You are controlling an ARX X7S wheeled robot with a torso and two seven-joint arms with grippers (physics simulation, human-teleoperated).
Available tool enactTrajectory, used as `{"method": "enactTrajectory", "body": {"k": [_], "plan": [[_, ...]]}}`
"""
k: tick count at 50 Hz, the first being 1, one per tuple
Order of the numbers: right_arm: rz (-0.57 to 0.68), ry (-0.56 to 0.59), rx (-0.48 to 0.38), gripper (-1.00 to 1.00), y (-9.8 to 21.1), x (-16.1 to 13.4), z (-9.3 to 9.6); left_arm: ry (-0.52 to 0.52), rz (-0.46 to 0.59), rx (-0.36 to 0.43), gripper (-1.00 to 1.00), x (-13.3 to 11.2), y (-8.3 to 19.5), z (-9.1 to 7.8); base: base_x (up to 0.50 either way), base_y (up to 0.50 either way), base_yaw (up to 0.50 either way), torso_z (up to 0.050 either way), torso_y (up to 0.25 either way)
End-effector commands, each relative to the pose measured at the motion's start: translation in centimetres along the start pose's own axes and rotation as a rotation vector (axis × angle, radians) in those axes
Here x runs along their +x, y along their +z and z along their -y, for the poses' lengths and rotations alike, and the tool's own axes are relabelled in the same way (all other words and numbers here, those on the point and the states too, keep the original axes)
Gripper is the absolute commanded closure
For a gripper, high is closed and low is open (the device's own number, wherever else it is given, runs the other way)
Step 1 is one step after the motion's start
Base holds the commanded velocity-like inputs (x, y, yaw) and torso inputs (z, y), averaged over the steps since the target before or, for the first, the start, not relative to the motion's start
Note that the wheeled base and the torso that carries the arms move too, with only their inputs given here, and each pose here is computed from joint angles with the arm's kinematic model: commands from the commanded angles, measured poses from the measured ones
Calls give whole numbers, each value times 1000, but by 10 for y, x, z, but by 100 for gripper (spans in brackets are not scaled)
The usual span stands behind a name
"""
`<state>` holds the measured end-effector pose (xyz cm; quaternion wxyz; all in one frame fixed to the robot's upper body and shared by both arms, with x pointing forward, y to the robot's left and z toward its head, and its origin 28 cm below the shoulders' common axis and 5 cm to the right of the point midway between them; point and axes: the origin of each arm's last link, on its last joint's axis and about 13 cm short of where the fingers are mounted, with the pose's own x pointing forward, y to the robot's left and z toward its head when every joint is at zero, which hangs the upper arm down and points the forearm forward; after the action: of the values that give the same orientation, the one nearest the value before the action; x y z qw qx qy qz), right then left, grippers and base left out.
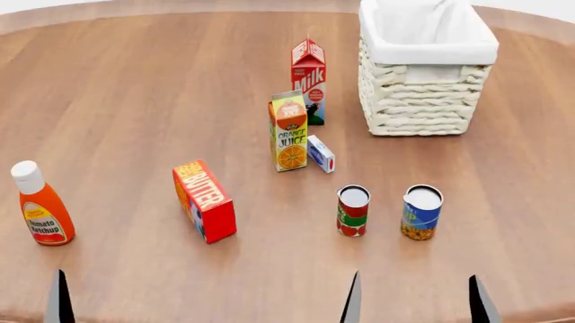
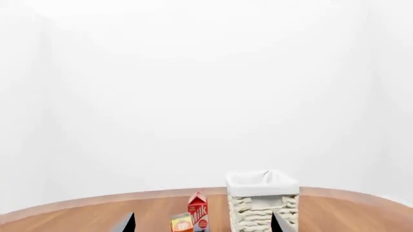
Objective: Pick up the tomato sauce, and put it in the basket.
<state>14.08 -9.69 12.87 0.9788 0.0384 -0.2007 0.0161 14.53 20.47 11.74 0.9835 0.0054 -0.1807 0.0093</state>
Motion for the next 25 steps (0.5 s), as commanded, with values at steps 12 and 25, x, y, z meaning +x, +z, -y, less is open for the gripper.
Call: {"method": "enactTrajectory", "body": {"k": [12,25], "plan": [[7,14,25,-100,14,-4,-1,-15,59,-2,-100,-6,18,1,418,0,0,0,0],[-9,15,39,-100,12,-4,-1,-14,54,1,-100,-6,18,2,500,0,0,0,0]]}}
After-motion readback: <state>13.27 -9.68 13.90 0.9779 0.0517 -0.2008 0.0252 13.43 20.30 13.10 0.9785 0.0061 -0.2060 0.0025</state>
